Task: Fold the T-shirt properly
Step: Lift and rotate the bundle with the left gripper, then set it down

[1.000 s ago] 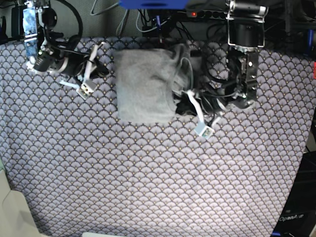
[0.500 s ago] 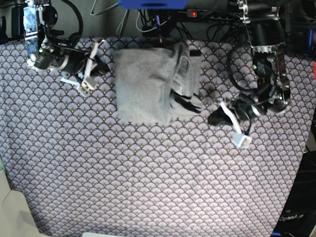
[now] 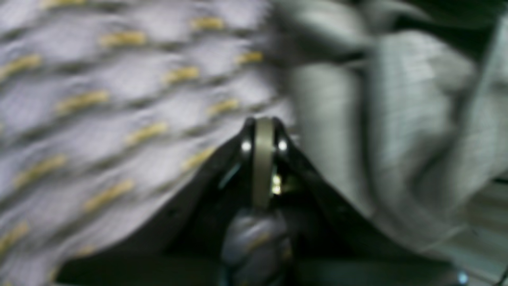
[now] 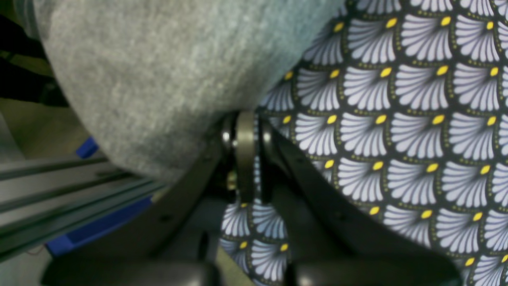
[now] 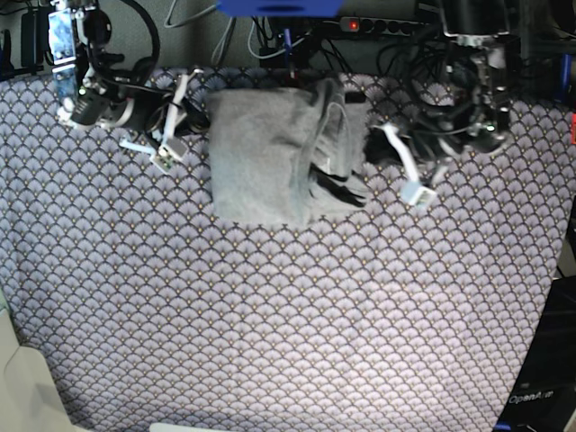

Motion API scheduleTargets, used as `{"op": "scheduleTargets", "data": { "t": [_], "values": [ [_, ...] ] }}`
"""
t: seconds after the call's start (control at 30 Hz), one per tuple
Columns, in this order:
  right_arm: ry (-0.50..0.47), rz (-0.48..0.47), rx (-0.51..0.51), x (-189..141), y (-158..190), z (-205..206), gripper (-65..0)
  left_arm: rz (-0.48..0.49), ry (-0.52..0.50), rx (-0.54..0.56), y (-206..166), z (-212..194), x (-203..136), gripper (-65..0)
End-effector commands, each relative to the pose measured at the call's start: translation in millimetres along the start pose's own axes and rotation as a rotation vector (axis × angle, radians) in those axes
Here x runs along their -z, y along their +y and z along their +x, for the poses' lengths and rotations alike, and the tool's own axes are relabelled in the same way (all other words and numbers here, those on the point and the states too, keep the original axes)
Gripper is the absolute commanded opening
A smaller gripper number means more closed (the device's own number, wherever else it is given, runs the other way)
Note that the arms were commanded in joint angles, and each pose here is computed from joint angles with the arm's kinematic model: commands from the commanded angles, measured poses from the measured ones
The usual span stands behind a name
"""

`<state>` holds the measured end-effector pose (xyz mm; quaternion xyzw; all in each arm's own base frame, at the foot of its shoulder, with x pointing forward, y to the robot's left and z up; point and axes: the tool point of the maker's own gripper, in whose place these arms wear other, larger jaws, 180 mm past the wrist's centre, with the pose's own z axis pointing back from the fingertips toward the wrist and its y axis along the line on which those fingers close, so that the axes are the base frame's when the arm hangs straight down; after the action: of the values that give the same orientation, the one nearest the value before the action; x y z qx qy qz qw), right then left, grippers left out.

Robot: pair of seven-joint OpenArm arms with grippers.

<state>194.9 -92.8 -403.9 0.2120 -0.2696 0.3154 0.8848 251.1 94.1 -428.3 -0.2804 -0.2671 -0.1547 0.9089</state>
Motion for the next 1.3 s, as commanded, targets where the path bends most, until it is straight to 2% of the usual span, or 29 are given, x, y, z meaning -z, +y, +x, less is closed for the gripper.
{"op": "scheduleTargets", "data": {
  "t": [0.0, 0.17, 0.4, 0.57, 0.7, 0.77, 0.87, 0.9, 1.07, 1.27],
  "values": [
    [-0.042, -0.002, -0.008, -3, -2, 12, -64.9, -0.018, -0.051, 0.022, -5, 17, 0, -65.0],
    [-0.039, 0.030, -0.009, 2, 11, 10, -64.9, -0.082, -0.063, 0.022, -32, 22, 17, -65.0],
    [0.003, 0.167, -0.039, 22, 60, 0, -65.0, -0.044, -0.110, 0.052, -27, 49, 27, -65.0],
    [-0.019, 0.273, -0.032, 33, 100, -3, -64.9, -0.083, -0.194, 0.049, -28, 107, 43, -65.0],
    [0.000, 0.334, -0.021, 41, 121, -14, -64.9, -0.105, -0.290, 0.114, -38, 181, 38, -65.0],
    [0.010, 0.345, -0.015, 43, 124, -18, -65.0, -0.093, -0.303, 0.150, -38, 207, 29, -65.0],
    [0.010, 0.335, -0.010, 42, 119, -21, -65.0, -0.045, -0.266, 0.147, -20, 217, 14, -65.0],
    [0.014, 0.331, -0.012, 40, 117, -24, -65.0, -0.013, -0.248, 0.143, -10, 216, 6, -65.0],
    [-0.012, 0.316, -0.019, 34, 107, -25, -65.0, 0.103, -0.119, 0.129, 27, 152, -17, -65.0],
    [-0.012, 0.289, -0.039, 28, 92, -26, -65.0, 0.201, 0.045, 0.164, 35, 66, -47, -65.0]
  ]
}}
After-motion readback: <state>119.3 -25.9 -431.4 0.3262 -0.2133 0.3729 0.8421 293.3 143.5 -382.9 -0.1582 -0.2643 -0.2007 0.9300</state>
